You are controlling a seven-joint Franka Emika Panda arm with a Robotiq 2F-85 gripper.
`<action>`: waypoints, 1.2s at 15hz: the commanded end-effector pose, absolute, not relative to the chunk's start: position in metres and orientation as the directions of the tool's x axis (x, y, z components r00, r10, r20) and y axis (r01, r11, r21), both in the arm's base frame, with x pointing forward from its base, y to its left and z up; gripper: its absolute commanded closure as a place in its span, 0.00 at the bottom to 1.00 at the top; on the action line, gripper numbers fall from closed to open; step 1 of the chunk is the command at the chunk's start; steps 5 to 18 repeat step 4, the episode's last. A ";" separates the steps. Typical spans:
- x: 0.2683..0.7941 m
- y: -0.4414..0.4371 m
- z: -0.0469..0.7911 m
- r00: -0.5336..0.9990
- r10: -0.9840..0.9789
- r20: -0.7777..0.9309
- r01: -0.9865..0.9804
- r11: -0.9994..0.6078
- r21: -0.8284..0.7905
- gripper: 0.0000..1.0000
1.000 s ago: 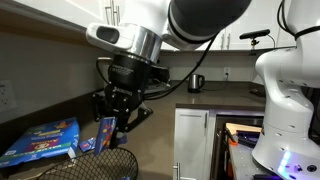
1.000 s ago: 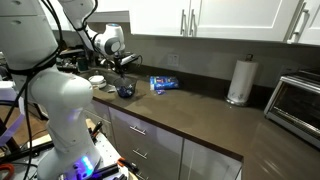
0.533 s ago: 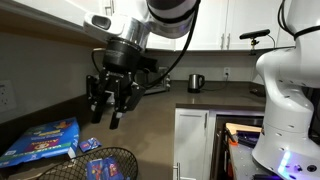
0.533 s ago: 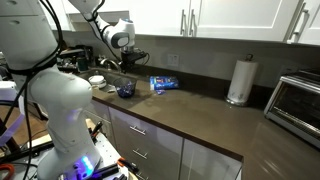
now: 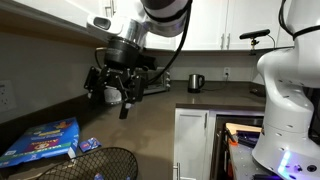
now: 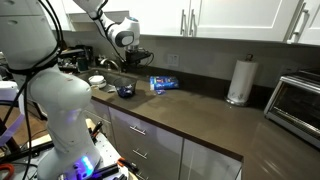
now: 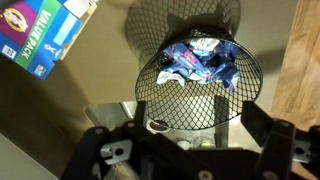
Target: Pick a sachet and put it in the bin
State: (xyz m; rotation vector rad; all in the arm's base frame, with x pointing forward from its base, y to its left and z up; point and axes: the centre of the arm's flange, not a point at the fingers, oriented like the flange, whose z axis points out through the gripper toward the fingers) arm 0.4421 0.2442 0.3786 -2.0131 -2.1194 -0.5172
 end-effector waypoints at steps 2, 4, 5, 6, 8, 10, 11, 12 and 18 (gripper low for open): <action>0.456 0.234 0.375 0.008 0.946 0.323 0.992 -0.047 0.114 0.00; 0.462 0.227 0.373 0.048 0.951 0.305 0.990 -0.085 0.109 0.00; 0.462 0.227 0.373 0.048 0.951 0.305 0.990 -0.085 0.109 0.00; 0.462 0.227 0.373 0.048 0.951 0.305 0.990 -0.085 0.109 0.00; 0.462 0.227 0.373 0.048 0.951 0.305 0.990 -0.085 0.109 0.00; 0.462 0.227 0.373 0.048 0.951 0.305 0.990 -0.085 0.109 0.00; 0.462 0.227 0.373 0.048 0.951 0.305 0.990 -0.085 0.109 0.00; 0.462 0.227 0.373 0.048 0.951 0.305 0.990 -0.085 0.109 0.00; 0.462 0.227 0.373 0.048 0.951 0.305 0.990 -0.085 0.109 0.00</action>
